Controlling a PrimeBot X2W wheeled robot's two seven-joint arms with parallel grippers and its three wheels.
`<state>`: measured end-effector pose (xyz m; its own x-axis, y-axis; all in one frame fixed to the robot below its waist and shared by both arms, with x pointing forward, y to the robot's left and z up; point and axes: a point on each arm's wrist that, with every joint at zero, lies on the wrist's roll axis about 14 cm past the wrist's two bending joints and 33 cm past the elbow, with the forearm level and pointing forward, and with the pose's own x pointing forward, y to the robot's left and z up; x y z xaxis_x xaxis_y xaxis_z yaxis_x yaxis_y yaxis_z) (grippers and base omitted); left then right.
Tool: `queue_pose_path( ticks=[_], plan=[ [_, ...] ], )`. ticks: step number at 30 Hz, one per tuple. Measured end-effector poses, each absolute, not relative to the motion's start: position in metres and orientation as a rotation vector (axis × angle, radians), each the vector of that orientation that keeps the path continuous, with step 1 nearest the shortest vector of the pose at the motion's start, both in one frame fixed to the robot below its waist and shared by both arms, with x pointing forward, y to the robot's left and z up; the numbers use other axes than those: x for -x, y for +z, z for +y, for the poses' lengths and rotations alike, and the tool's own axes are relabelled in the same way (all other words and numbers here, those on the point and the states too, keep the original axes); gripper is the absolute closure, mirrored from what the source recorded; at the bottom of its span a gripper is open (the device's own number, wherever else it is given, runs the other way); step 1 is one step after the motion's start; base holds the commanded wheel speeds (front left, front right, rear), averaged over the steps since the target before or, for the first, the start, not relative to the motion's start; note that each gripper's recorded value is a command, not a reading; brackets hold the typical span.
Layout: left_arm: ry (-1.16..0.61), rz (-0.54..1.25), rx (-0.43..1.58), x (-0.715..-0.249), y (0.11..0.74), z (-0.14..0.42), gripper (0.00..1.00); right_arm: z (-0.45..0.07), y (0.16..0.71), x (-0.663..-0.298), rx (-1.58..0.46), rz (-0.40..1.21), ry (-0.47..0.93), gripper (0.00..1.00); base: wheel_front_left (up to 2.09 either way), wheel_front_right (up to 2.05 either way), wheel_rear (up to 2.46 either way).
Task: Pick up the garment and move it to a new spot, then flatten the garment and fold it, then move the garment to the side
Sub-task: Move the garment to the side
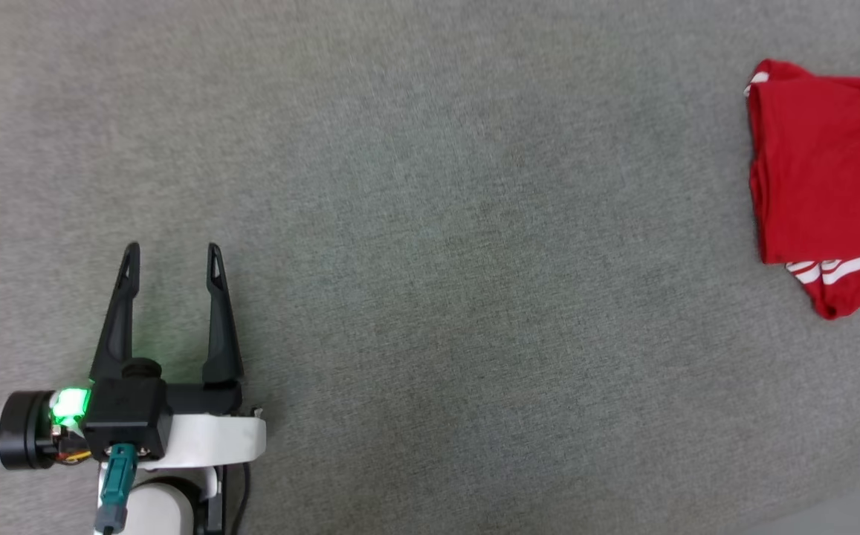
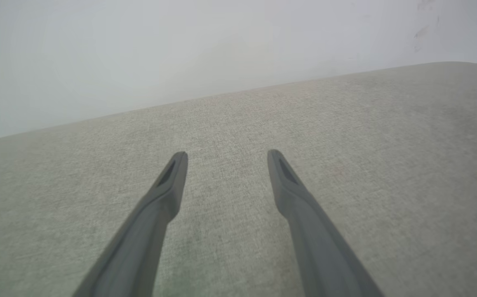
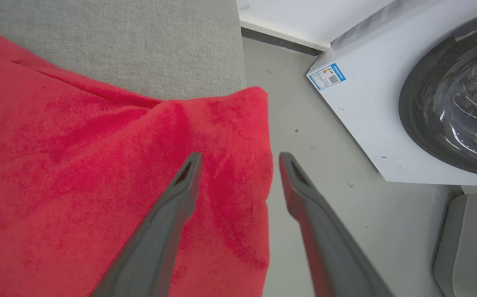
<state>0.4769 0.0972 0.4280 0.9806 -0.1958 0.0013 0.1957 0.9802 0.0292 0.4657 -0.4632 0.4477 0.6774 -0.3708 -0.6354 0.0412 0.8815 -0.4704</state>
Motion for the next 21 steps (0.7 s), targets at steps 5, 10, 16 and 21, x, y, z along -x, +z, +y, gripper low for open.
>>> queue_pose_path(
  ticks=[5,10,16,21],
  plan=[
    [-0.164,-0.028,-0.016,-0.464,0.448,0.102,0.00,-0.453,0.510,-0.495,0.538,0.521,-0.210,0.00,0.00,0.00,0.00],
    [-0.129,-0.046,-0.014,-0.446,0.467,0.112,0.00,-0.413,0.567,-0.517,0.546,0.192,-0.128,0.00,0.00,0.00,0.00],
    [-0.075,-0.065,-0.016,-0.421,0.485,0.127,0.00,-0.343,0.612,-0.530,0.442,-0.076,-0.028,0.00,0.00,0.00,0.00],
    [-0.033,-0.080,-0.029,-0.403,0.496,0.141,0.00,-0.271,0.637,-0.518,0.334,-0.280,0.072,0.00,0.00,0.00,0.00]
  ],
)
